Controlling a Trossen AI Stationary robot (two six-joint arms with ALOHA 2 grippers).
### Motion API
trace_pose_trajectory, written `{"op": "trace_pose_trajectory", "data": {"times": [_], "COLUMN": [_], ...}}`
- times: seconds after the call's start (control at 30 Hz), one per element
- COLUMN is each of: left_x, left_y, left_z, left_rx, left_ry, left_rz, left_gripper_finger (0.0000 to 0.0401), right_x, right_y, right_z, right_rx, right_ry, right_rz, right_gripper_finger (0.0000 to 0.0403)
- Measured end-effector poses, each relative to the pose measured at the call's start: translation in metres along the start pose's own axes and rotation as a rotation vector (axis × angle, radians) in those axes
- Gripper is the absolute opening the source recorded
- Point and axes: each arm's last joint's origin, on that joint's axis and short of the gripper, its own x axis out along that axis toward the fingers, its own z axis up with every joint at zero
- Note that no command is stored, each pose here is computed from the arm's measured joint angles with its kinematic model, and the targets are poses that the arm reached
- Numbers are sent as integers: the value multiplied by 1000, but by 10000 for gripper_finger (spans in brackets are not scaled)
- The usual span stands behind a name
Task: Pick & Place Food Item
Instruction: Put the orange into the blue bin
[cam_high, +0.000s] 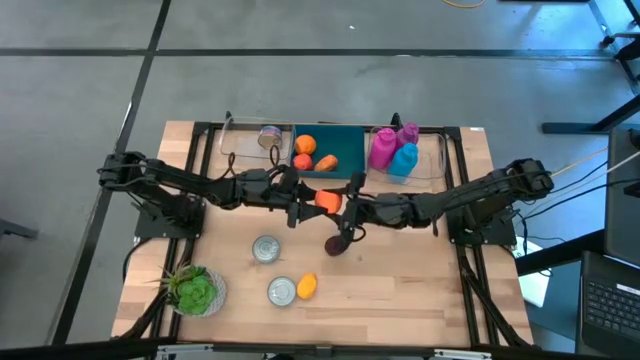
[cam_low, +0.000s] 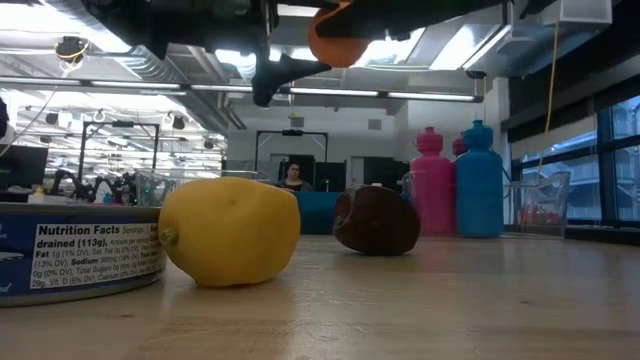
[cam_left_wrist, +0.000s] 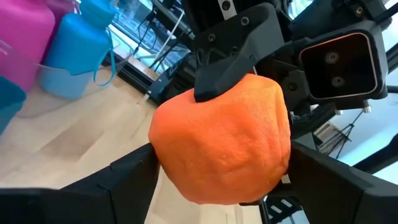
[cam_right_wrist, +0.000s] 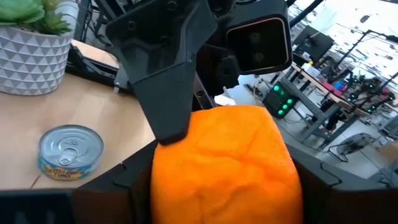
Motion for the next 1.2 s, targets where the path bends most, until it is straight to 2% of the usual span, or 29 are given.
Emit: {"op": "trace_pose_trajectory", "data": {"times": [0.27, 0.53, 0.77, 0.97, 1.2], "left_x": [1, 1, 1, 2, 2], "left_y": [-1, 0, 0, -3, -5], "left_z": [2, 1, 1, 5, 3], "left_rx": [63, 66, 94, 183, 255], "left_ry": [-17, -15, -18, -29, -27], "left_rz": [11, 29, 44, 8, 8], "left_gripper_finger": [322, 321, 275, 237, 234], "right_x": [0, 1, 1, 1, 0], "right_y": [0, 2, 2, 3, 4], "right_z": [0, 0, 0, 4, 4], "right_rx": [-15, -23, -21, 53, 70], "right_ry": [-12, -23, -27, -67, -71], "right_rz": [29, 78, 83, 117, 120], "right_gripper_finger": [244, 244, 246, 316, 369]}}
